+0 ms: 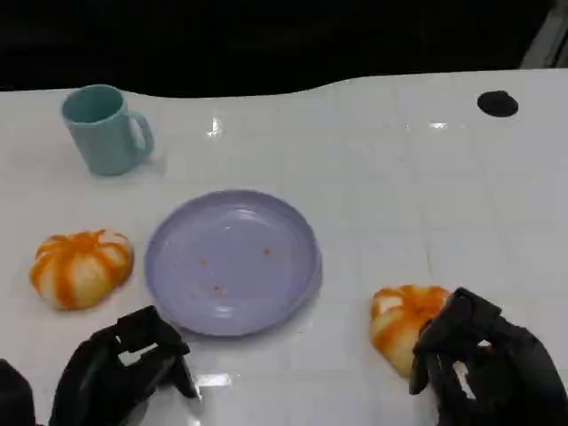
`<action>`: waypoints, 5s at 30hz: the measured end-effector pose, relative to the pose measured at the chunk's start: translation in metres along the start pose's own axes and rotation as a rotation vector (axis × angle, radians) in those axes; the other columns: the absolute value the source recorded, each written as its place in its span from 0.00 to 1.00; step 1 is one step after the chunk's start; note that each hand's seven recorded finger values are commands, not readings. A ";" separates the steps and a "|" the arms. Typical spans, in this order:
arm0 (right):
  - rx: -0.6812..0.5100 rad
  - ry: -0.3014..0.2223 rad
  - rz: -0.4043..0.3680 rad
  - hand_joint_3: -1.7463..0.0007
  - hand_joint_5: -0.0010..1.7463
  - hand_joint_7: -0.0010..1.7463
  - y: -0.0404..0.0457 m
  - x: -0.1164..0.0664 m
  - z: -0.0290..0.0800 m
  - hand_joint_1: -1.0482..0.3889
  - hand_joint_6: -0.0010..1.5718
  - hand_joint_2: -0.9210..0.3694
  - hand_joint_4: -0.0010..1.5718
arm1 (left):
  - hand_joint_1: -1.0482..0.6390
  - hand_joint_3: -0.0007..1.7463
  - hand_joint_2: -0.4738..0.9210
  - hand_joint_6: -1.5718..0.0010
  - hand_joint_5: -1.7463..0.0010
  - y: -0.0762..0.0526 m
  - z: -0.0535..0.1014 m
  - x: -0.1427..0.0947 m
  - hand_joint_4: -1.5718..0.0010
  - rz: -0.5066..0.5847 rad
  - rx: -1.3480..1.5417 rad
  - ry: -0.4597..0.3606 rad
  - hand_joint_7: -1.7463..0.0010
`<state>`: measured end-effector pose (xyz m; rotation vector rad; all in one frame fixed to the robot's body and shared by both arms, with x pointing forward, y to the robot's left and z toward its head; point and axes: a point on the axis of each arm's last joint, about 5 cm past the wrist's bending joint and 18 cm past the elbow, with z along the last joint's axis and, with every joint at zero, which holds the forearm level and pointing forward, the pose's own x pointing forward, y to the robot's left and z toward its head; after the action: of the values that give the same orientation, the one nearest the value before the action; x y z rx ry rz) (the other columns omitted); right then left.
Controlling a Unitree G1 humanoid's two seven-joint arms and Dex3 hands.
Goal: Grasp the bread from the table and place it into the plate.
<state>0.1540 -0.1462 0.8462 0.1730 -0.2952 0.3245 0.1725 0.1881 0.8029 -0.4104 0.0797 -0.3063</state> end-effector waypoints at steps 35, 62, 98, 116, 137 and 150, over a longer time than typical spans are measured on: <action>-0.146 -0.101 0.119 0.88 0.65 0.46 -0.0101 0.010 0.009 0.42 0.32 0.01 0.30 | 0.00 0.00 0.91 0.42 0.04 0.000 0.000 0.001 0.51 0.000 0.000 -0.001 0.34; -1.023 -0.053 0.408 0.98 0.13 0.01 -0.0326 0.021 0.080 0.30 0.13 0.00 0.00 | 0.00 0.00 0.90 0.43 0.04 -0.002 0.000 0.003 0.52 0.012 0.007 0.000 0.34; -1.450 0.198 0.519 0.99 0.15 0.00 -0.0244 0.055 0.053 0.28 0.17 0.00 0.05 | 0.00 0.00 0.90 0.43 0.04 -0.005 0.000 0.005 0.51 0.008 0.008 -0.002 0.33; -1.493 0.297 0.583 0.99 0.14 0.00 -0.0304 0.059 0.036 0.29 0.18 0.00 0.06 | 0.00 0.00 0.90 0.35 0.04 -0.005 0.000 0.003 0.51 0.010 0.006 0.000 0.43; -1.471 0.266 0.562 0.89 0.51 0.07 -0.0265 0.082 0.004 0.51 0.61 0.00 0.52 | 0.00 0.00 0.90 0.18 0.04 -0.006 -0.001 0.000 0.52 0.011 0.004 0.007 0.64; -1.411 0.134 0.437 0.70 1.00 0.74 -0.0296 0.088 -0.010 0.60 0.51 0.09 0.52 | 0.00 0.00 0.91 0.07 0.05 -0.006 0.000 0.000 0.51 0.011 0.005 0.006 0.80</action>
<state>0.2462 -0.1463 0.8603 -1.3131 -0.3696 0.4882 0.1708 0.1826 0.8049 -0.4044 0.0871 -0.2963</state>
